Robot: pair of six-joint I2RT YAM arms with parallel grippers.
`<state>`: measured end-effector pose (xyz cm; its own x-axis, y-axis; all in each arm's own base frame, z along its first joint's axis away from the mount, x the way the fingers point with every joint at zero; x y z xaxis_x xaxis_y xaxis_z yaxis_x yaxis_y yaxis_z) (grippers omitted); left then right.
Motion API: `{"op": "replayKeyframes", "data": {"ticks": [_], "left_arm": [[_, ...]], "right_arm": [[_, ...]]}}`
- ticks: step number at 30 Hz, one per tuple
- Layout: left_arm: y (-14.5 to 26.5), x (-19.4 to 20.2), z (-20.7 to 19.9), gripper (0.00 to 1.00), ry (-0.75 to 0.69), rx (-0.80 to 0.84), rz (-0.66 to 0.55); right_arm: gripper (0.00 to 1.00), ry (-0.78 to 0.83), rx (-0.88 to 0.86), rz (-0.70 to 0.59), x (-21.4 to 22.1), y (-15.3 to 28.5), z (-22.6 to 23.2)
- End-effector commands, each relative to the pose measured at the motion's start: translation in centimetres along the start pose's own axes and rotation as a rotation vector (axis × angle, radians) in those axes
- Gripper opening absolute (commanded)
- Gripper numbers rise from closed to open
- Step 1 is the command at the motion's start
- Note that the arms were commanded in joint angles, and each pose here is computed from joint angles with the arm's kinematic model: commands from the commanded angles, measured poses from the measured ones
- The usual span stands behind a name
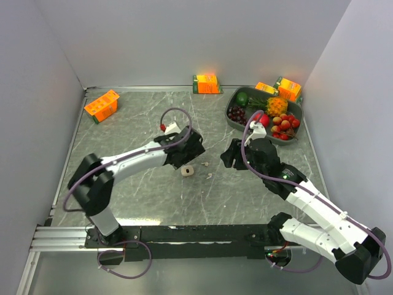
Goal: Insert the wireless bluetooth earbuds into the charging case
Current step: Pick up the charging case at the center of the board.
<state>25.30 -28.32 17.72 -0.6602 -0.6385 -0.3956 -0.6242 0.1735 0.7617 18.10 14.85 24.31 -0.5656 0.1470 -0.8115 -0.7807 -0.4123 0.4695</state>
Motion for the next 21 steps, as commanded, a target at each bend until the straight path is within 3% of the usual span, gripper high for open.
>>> {"op": "replayKeyframes", "data": {"ticks": [1,14,16,21], "left_arm": [[-1.5,0.4,2.2,0.96,0.011,-0.245,-0.012],[-3.3,3.2,3.5,0.99,-0.09,-0.266,0.071],[-3.6,3.6,4.0,0.95,-0.104,-0.271,0.085],[-3.8,3.9,4.9,0.96,-0.16,-0.265,0.087]], "right_arm": [[0.66,-0.014,-0.016,-0.032,-0.2,0.6,-0.1],[0.66,0.002,-0.016,-0.034,0.0,0.7,-0.2],[0.66,0.005,-0.012,-0.043,-0.2,1.0,-0.3],[0.66,0.002,-0.012,-0.043,0.0,1.0,-0.4]]}}
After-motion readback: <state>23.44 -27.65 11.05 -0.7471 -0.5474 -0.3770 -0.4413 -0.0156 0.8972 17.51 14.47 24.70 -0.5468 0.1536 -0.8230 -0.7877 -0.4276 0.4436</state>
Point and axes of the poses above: each gripper's point midway between its finger pads, its own y axis back along the fingers, its own z axis along the line the jaws close on, x = y × z, the point moved 8 cm from there along y, back along the fingers, and after that the axes turned 5 degrees about y, right-handed, at the moved point
